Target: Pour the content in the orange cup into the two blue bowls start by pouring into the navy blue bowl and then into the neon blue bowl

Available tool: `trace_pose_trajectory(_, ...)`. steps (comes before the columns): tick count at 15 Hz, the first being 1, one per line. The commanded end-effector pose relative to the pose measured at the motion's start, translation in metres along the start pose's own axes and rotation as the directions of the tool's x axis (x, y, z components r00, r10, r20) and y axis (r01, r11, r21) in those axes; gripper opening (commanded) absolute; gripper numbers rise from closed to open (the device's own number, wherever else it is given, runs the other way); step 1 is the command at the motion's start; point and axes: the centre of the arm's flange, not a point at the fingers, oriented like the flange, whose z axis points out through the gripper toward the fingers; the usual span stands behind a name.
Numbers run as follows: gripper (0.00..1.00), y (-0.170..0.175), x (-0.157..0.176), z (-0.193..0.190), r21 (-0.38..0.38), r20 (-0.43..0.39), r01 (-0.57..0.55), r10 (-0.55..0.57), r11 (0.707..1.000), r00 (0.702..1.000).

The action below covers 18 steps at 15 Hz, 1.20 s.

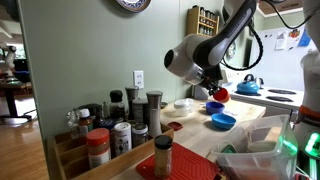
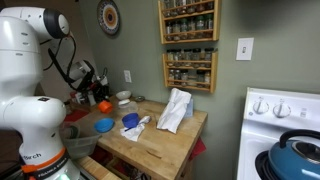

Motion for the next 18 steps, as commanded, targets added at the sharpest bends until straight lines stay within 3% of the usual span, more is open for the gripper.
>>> trace_pose_trajectory(1,0.01,0.012,-0.021,0.012,0.170,-0.108,-0.001,0.020,0.985,0.994)
trace_pose_trajectory(6,0.01,0.022,-0.027,0.018,0.412,-0.196,-0.055,0.148,0.909,0.969)
trace_pose_trajectory(11,0.01,0.025,-0.020,0.031,0.617,-0.200,-0.133,0.318,0.775,0.927)
trace_pose_trajectory(18,0.01,0.025,-0.009,0.043,0.769,-0.172,-0.173,0.461,0.615,0.871)
